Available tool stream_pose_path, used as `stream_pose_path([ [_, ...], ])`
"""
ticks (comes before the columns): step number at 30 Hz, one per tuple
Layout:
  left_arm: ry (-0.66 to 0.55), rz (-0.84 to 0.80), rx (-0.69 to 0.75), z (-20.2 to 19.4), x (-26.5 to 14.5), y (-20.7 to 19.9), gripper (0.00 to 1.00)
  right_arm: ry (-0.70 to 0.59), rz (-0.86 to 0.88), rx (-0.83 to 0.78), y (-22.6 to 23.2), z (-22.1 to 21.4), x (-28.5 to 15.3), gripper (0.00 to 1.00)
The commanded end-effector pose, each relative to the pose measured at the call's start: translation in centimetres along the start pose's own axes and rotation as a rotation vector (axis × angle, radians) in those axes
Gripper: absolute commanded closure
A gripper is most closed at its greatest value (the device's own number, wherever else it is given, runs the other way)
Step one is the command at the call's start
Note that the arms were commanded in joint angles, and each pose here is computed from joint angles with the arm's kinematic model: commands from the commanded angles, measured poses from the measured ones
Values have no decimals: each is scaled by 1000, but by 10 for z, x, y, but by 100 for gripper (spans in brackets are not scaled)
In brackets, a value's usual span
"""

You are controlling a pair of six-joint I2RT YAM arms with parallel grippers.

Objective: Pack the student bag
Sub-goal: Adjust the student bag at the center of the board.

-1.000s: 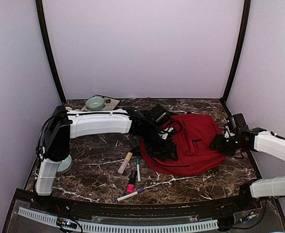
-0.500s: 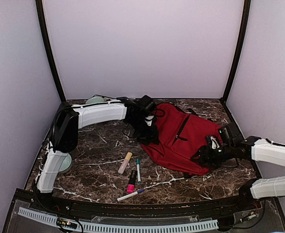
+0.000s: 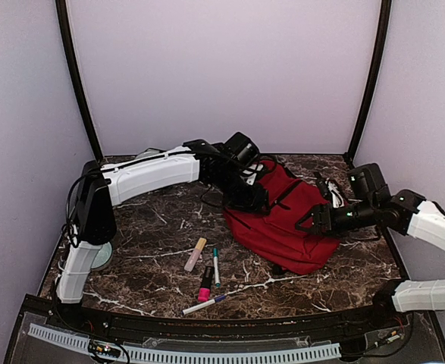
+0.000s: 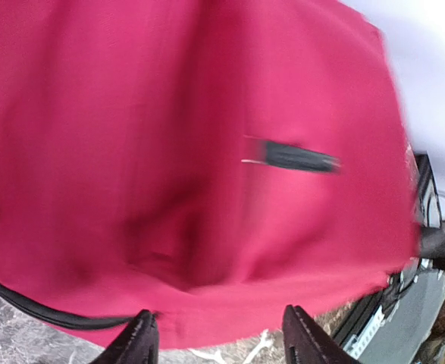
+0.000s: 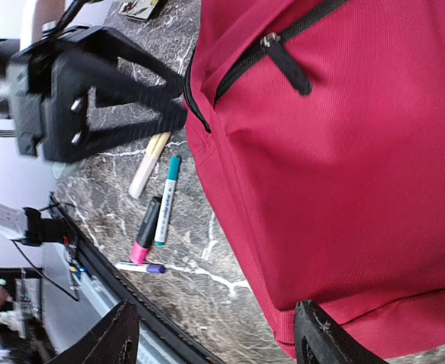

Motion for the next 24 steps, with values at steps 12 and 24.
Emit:
stream_pose_path([
  [12, -148, 26, 169, 24, -38, -27, 42, -165, -257, -224, -6, 60, -18, 28],
  [24, -121, -1, 191, 31, 12, -20, 45, -231, -311, -269, -7, 78, -25, 28],
])
Point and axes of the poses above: each gripper's point midway between its finger pads, its own x axis out along the fingers, its own y axis along the line the jaws close on, z = x × y, the point moved 2 cm from there along -x, back along the fingers, and after that the axes turned 1 degree about x, right-handed, at the moved point
